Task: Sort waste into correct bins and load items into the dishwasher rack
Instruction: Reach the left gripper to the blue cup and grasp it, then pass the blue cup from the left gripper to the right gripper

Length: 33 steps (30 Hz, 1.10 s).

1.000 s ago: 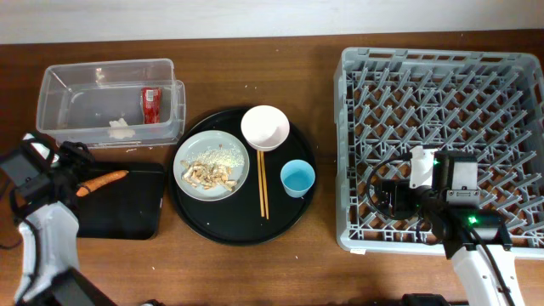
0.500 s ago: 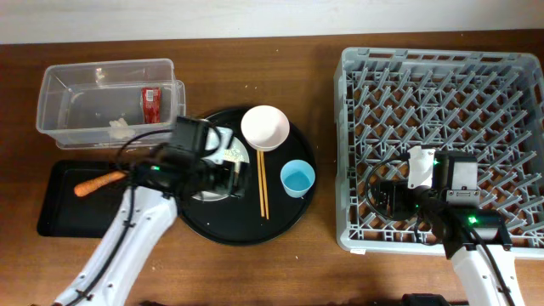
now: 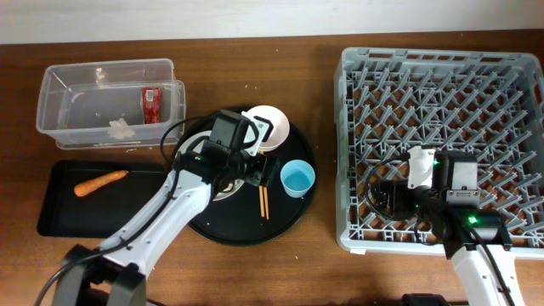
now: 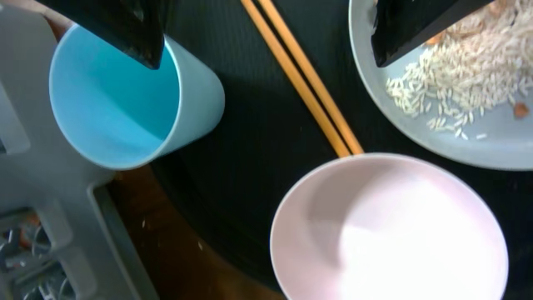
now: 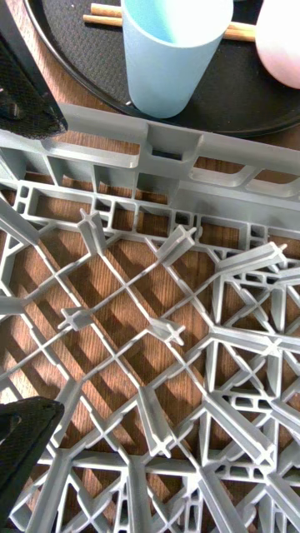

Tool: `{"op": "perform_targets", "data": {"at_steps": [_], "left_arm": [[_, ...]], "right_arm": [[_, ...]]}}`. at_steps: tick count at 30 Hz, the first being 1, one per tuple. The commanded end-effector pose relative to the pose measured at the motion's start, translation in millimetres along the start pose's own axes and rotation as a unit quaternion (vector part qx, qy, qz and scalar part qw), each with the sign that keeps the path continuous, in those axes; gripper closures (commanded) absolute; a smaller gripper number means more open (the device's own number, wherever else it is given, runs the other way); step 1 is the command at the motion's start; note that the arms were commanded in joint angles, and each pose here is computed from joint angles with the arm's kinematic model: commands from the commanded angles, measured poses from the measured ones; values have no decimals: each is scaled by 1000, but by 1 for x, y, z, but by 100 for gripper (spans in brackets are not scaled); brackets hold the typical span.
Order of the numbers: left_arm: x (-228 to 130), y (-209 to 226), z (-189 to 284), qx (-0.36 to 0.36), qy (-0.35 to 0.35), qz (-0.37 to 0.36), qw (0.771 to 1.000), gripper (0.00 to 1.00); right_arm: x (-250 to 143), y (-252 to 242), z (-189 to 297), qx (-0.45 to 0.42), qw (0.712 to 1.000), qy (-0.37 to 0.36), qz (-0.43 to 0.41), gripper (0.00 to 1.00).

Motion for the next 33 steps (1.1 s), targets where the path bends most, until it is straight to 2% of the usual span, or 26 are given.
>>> {"op": "perform_targets", "data": {"at_steps": [1,3,7,8,9,10,13,15,18,19,21,23,25,27,29,33], "left_arm": [[1,-9,-24,-10,4,-20,1000,21],[-11,-20,-49,-17,28,-34,999,20],[-20,-30,-63,-20,48,-46,998,21],[-20,-30,-63,-20,48,-45,998,28],[-19,-30,-63,-20,47,-45,998,57],[-19,-30,-63,-21,46,-45,998,71],[-18,-28,-62,-19,46,-40,998,98],[-12,-19,-56,-23,41,9,999,100],[7,-10,-36,-123,42,65,989,100],[20,3,-21,-188,42,114,975,100],[33,21,0,-299,42,158,940,100],[43,29,29,-431,42,143,890,100],[43,24,42,-494,51,120,860,100],[41,17,44,-516,64,112,847,100],[37,5,43,-531,80,100,838,100],[29,-34,34,-537,114,69,833,100]], "right_arm": [[5,2,3,4,1000,-9,1,2],[5,2,3,4,1000,-9,1,2],[5,2,3,4,1000,-9,1,2],[5,2,3,4,1000,-9,1,2],[5,2,3,4,1000,-9,1,2],[5,2,3,4,1000,-9,1,2],[5,2,3,4,1000,-9,1,2],[5,1,3,4,1000,-9,1,2],[6,1,3,5,1000,-12,2,2],[9,4,3,19,1000,-21,3,2],[18,14,5,80,995,-57,11,2],[37,34,13,195,972,-128,35,2],[51,51,23,311,930,-185,69,2],[58,60,30,390,891,-216,91,2],[62,63,32,424,870,-230,103,2],[63,63,27,448,859,-227,100,2]]}}
Point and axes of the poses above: each gripper's point midway between its finger pads, its own z axis back along the fingers, its own y axis along the line the jaws close on, x = y × z, the point moved 8 cm from there along z, back along the fingers, and after that the axes turned 13 degrees about z, right-handed, at the moved point
